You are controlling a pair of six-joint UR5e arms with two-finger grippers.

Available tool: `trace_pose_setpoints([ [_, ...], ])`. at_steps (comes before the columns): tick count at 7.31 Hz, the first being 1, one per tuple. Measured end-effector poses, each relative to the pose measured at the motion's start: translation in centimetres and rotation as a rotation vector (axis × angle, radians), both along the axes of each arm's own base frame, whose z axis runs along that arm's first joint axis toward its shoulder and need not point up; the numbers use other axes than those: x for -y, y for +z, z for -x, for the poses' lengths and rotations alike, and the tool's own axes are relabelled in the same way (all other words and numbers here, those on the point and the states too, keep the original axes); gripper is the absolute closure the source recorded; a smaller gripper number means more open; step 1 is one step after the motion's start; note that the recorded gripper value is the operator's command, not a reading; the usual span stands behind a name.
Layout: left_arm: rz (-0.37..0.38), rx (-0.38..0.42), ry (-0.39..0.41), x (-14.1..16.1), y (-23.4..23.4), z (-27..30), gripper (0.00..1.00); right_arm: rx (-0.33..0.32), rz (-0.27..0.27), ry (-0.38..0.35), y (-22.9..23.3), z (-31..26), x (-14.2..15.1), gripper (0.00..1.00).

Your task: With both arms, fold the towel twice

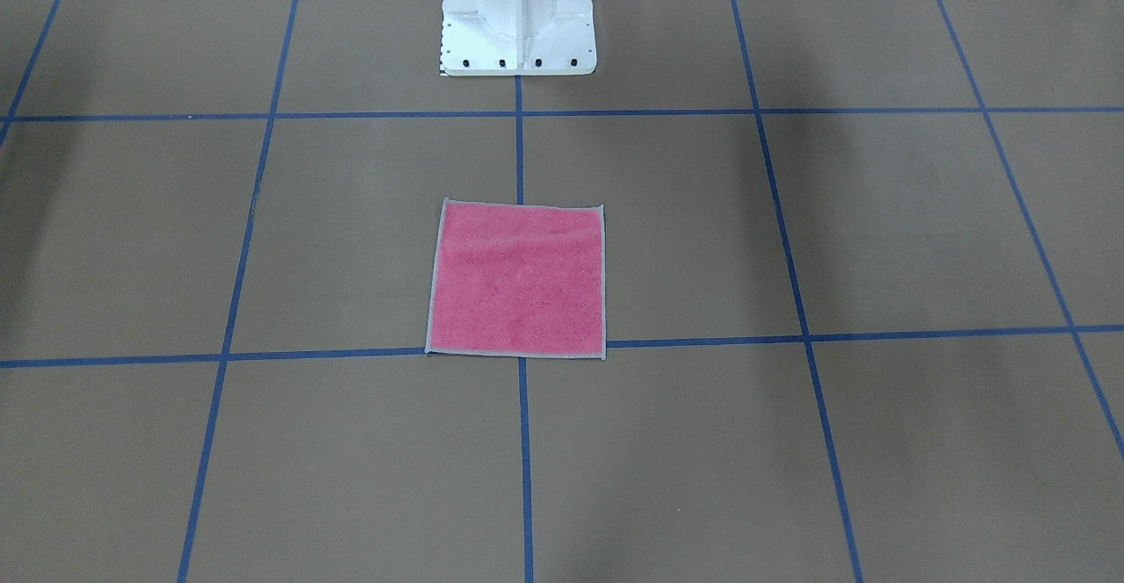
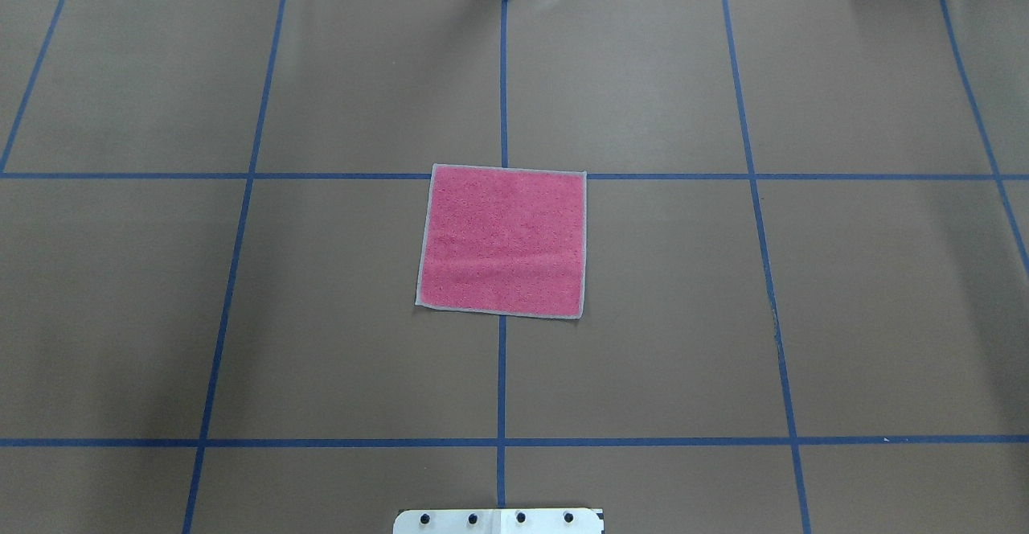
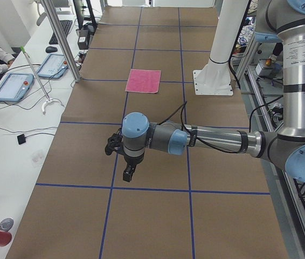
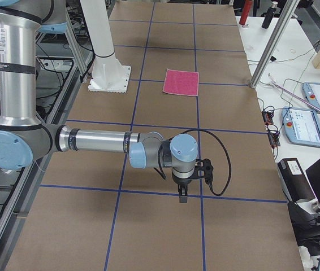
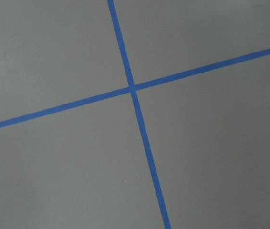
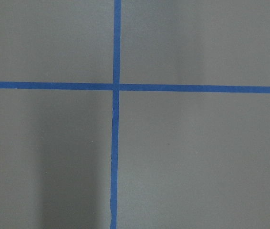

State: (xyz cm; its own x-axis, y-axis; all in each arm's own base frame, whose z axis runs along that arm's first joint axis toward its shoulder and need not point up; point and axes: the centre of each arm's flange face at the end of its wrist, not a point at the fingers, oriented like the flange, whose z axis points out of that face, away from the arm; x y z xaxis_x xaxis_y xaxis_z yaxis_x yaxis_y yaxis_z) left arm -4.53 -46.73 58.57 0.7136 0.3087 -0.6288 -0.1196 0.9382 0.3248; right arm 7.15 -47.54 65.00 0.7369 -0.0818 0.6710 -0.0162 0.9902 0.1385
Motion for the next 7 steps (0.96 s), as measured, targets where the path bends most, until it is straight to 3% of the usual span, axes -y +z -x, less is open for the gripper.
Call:
trace_pose_setpoints([
  [2,-0.14,-0.01,0.006,3.1,-4.2,-0.5,0.0,0.006,-0.123,0.004,-2.0,0.1,0.8,0.0],
  [3,-0.176,-0.016,0.018,4.3,-5.8,-1.4,0.0,0.026,-0.16,0.006,-3.6,0.3,1.2,0.0],
  [4,-0.197,-0.034,0.028,5.0,-7.4,-3.0,0.0,0.061,-0.169,0.024,-5.9,1.1,1.3,0.0],
  [7,-0.21,-0.207,0.088,5.0,-13.6,-12.7,0.0,0.18,-0.09,0.116,-14.6,8.2,0.7,0.0],
])
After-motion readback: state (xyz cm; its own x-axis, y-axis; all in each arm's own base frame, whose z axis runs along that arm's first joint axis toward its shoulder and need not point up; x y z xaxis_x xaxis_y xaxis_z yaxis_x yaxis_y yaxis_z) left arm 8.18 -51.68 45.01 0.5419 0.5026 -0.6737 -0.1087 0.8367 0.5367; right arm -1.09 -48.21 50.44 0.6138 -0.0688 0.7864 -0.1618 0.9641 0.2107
